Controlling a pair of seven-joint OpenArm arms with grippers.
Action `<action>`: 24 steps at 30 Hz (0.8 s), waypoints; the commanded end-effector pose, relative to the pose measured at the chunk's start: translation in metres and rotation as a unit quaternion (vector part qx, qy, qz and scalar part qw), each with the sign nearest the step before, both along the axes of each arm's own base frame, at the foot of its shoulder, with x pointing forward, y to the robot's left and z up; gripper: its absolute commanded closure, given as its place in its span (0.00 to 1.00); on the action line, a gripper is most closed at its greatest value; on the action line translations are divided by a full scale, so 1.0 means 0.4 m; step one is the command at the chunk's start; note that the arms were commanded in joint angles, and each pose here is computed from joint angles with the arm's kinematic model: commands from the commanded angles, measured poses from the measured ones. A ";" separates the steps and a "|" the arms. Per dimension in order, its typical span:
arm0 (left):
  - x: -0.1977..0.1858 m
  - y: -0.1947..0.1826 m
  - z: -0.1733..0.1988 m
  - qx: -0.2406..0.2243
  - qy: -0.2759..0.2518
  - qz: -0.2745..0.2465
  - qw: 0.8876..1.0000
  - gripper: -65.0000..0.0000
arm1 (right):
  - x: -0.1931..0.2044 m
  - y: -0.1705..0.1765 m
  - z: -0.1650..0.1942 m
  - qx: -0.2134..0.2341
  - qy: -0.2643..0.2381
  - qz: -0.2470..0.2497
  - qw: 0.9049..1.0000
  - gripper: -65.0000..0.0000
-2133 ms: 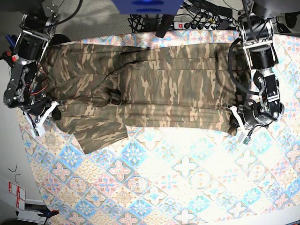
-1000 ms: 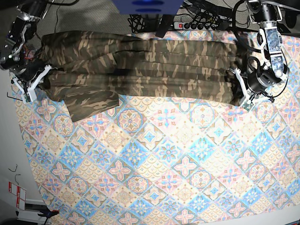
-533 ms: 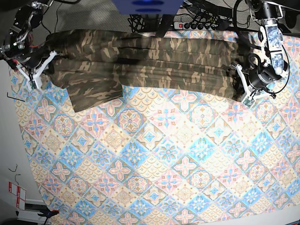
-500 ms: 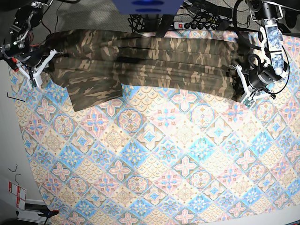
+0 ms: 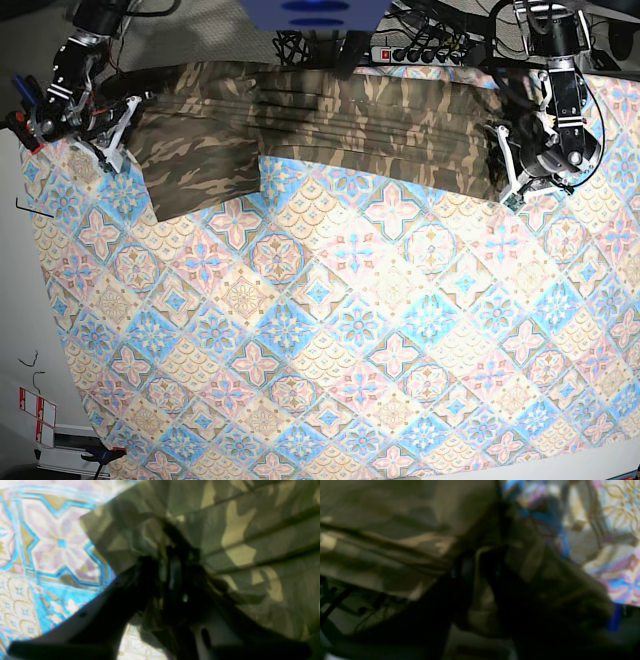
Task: Fold the T-shirt properly
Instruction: 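Hold the folded shirt with both grippers near the shoulder edge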
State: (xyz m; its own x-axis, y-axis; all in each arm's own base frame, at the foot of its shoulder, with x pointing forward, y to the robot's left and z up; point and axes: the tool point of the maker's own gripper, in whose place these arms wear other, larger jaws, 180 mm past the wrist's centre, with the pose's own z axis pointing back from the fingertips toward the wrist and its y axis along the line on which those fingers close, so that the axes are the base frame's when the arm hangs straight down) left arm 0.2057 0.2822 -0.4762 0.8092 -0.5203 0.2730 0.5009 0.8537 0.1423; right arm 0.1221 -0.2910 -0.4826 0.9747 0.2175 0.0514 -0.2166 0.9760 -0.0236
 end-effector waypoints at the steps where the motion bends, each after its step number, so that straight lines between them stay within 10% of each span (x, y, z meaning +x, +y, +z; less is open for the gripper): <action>1: -0.020 0.073 -0.003 0.064 0.023 0.022 0.997 0.71 | 0.009 -0.032 0.007 -0.024 -0.009 -0.012 1.000 0.70; 12: -0.018 0.061 -0.007 0.057 0.020 0.023 0.998 0.62 | 0.025 -0.029 0.023 -0.035 -0.024 -0.009 0.999 0.57; 18: -0.017 0.057 -0.008 0.056 0.020 0.022 0.998 0.62 | 0.090 -0.064 0.137 -0.069 -0.131 -0.050 0.988 0.56; 24: -0.017 0.057 -0.008 0.056 0.020 0.022 0.998 0.62 | 0.085 -0.082 0.174 -0.094 -0.122 -0.053 0.987 0.31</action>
